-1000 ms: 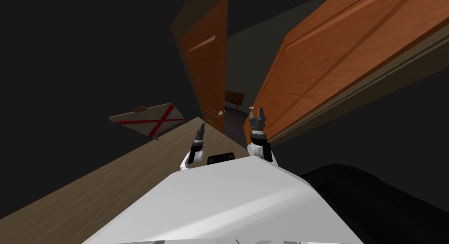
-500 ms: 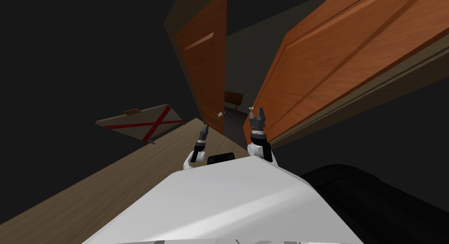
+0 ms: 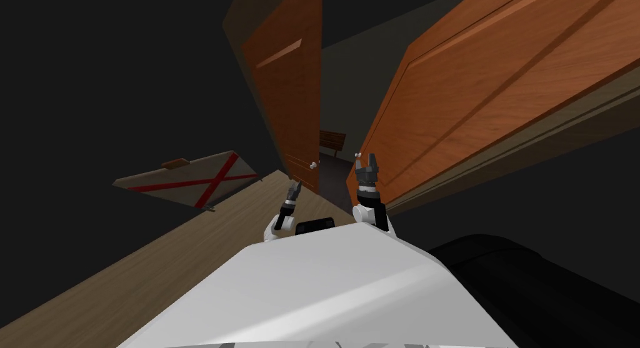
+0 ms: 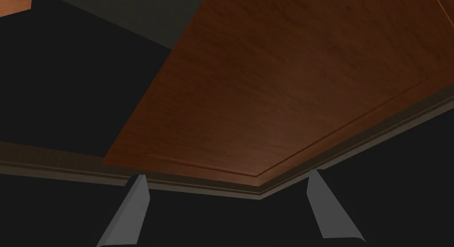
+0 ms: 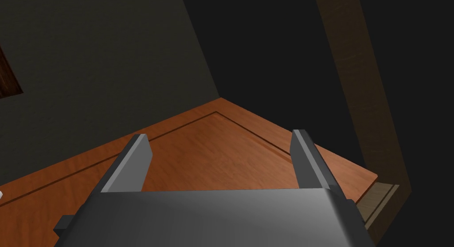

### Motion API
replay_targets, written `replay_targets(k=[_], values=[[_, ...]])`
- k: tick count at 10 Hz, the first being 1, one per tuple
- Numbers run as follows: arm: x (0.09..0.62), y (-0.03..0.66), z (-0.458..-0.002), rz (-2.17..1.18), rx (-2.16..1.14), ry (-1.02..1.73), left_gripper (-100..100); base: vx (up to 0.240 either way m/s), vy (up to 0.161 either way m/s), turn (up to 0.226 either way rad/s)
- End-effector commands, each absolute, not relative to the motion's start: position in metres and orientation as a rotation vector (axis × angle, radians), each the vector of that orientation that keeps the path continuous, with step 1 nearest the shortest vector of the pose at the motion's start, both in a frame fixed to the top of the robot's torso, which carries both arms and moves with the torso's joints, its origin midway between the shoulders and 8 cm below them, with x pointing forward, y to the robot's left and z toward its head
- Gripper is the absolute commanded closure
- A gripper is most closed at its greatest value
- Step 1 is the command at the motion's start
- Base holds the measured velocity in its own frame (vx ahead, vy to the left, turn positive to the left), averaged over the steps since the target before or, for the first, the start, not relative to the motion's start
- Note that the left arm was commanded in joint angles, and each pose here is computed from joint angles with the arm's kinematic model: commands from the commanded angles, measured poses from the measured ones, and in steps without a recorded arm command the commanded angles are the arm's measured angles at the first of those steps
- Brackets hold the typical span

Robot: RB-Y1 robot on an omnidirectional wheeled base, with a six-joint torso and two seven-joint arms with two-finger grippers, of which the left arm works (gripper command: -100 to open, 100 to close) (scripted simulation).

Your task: Push the door open

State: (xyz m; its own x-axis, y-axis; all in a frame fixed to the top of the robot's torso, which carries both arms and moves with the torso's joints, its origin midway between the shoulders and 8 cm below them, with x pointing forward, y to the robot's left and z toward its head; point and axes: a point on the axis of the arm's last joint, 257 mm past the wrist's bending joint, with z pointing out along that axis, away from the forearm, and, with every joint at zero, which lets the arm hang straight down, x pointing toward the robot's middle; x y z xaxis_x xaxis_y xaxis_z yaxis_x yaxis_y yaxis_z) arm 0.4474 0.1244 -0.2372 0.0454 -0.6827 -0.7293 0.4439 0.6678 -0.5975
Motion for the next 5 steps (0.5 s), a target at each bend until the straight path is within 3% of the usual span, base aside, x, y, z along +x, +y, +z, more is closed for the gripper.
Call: replay_targets(k=[1, 5], values=[[0.448, 0.119, -0.25, -0.844, -0.193, 1.284, -100, 0.092, 0.027, -0.046], [0.448, 0.106, -0.277, -0.781, -0.093, 1.345, -100, 0.098, 0.029, -0.058]])
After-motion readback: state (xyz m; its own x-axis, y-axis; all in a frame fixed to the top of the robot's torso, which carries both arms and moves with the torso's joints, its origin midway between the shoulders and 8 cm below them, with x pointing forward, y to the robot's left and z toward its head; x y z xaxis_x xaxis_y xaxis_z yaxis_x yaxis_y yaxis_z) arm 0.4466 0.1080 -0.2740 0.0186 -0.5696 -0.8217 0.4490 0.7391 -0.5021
